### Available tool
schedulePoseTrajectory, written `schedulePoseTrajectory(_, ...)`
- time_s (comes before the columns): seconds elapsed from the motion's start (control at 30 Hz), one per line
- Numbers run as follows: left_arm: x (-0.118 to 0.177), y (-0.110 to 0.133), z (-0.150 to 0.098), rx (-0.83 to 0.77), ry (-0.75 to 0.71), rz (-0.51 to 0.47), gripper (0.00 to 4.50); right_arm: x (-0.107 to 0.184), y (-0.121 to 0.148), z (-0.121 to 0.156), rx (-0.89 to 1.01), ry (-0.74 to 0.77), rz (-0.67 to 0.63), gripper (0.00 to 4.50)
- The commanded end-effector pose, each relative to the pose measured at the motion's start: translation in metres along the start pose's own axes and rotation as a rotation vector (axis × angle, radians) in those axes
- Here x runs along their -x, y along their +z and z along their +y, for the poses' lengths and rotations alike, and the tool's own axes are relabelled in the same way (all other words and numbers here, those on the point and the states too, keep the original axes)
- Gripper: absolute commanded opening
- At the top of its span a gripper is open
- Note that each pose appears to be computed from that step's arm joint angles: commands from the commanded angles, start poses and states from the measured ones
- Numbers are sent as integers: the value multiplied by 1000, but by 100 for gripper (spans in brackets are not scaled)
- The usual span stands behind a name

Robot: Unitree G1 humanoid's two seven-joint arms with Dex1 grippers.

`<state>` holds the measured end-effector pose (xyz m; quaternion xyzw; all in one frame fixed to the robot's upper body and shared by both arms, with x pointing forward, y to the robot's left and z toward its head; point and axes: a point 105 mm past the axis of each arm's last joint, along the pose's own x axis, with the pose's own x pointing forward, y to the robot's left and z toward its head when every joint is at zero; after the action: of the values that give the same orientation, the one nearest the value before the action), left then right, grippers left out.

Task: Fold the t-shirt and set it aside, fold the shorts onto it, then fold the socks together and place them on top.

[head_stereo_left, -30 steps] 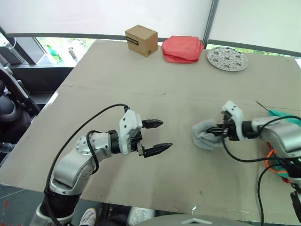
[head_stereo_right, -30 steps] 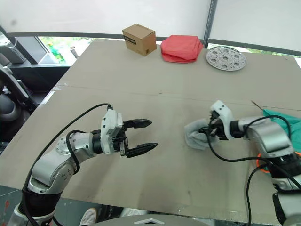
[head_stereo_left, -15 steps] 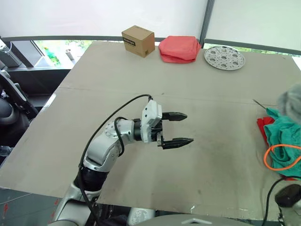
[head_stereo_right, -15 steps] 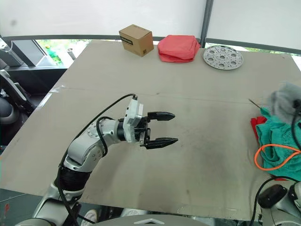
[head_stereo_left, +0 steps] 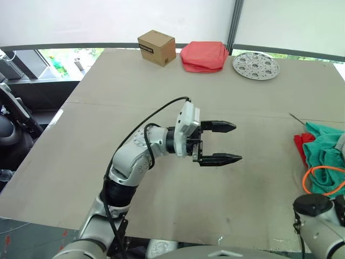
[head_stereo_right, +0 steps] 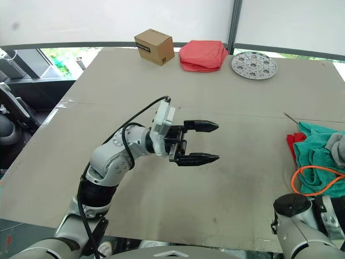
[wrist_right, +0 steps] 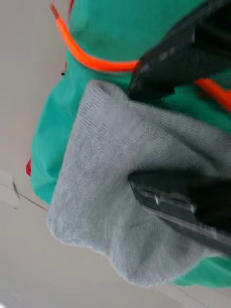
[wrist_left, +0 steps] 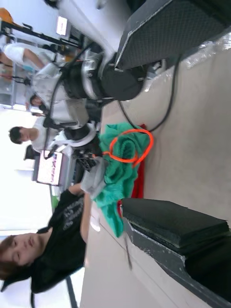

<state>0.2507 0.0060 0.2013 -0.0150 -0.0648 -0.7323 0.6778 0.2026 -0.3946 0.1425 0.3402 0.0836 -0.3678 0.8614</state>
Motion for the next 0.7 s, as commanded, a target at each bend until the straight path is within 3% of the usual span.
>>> schedulePoseTrajectory(0.03,-2,10,7,3,5,-33,450,33,27,8,131,128,-161,448)
schedulePoseTrajectory(0.2,-3,11,16,56,49,-64,450,59,37,9,185,202,-266,448)
schedulePoseTrajectory(0.27,0,14,25,64,111,-79,450,72,43,28,258,272,-330,448)
schedulePoseTrajectory(0.3,3,14,33,56,170,-78,450,81,41,52,384,367,-363,448)
schedulePoseTrajectory(0.4,16,15,59,29,388,-82,450,100,20,114,641,646,-425,448)
schedulePoseTrajectory(0.47,29,22,75,5,535,-148,450,108,2,146,816,763,-476,448)
schedulePoseTrajectory(0.53,45,23,86,-6,656,-152,450,109,-16,170,920,846,-541,448)
schedulePoseTrajectory(0.67,71,18,86,-15,738,-102,450,105,-59,203,1022,1048,-555,448)
schedulePoseTrajectory(0.7,78,17,79,-21,725,-83,450,105,-74,209,1032,1124,-505,448)
